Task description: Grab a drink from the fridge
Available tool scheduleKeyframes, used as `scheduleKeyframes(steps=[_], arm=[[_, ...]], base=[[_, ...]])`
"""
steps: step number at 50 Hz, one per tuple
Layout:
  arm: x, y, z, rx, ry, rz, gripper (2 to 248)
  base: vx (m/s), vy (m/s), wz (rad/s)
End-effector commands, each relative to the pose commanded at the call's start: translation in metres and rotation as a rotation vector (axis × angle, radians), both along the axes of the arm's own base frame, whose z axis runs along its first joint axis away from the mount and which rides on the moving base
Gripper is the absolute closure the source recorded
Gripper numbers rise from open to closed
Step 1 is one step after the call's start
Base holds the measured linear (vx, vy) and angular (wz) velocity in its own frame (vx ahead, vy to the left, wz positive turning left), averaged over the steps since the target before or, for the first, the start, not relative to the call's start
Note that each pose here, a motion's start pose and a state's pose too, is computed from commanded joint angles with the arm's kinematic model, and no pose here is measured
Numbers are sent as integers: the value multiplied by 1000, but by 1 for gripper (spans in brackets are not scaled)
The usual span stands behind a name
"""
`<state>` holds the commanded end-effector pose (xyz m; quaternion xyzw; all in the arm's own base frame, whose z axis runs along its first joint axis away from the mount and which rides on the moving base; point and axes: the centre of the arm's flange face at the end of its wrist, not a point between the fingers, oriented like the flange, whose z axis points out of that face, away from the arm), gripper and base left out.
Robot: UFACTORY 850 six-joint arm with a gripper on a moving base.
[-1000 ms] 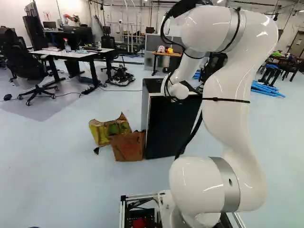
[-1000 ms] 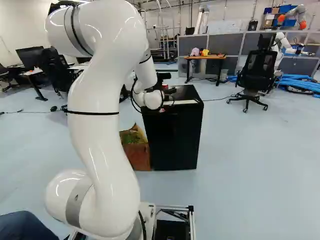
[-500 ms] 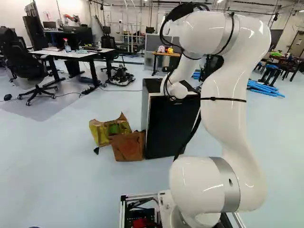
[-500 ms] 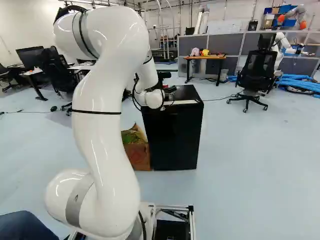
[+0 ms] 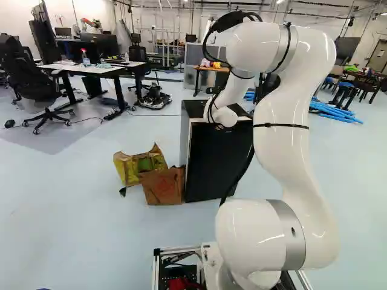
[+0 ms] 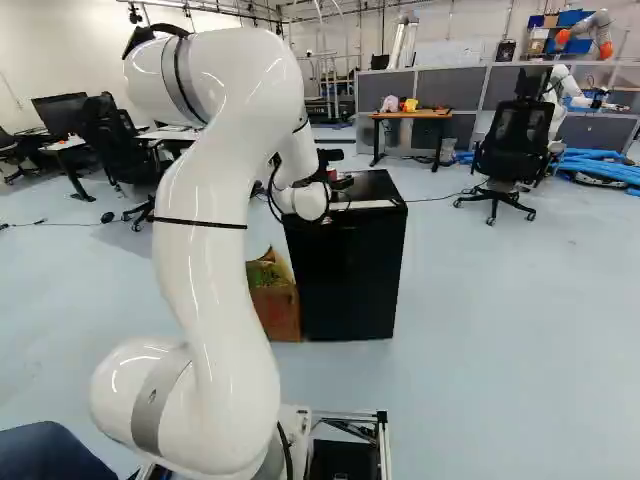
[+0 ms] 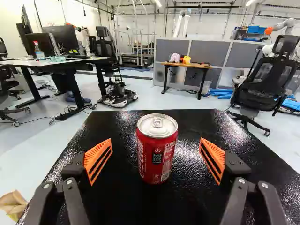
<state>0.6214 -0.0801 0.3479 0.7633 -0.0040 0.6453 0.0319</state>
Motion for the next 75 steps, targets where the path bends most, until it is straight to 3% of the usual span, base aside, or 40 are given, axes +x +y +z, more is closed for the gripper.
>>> scheduleKeyframes(steps=[12,22,42,43,47,48,52,53,57,58,75], arm=[[0,0,0,6,0,-1,3],[0,0,0,86,-5,-14,3],[0,0,0,86,-5,-14,3],[0,0,0,86,-5,-14,27],[0,0,0,86,-5,-14,27],[0,0,0,86,-5,-14,67],[0,0,0,86,-5,-14,67],[0,0,0,86,-5,-14,105],[0,0,0,86,-5,-14,105],[0,0,0,86,-5,-14,142],[0,0,4,85,-11,-14,152]], base=[[0,0,0],[0,0,0],[0,0,0],[0,0,0],[0,0,0],[0,0,0],[0,0,0],[0,0,0],[0,0,0],[0,0,0],[0,0,0]])
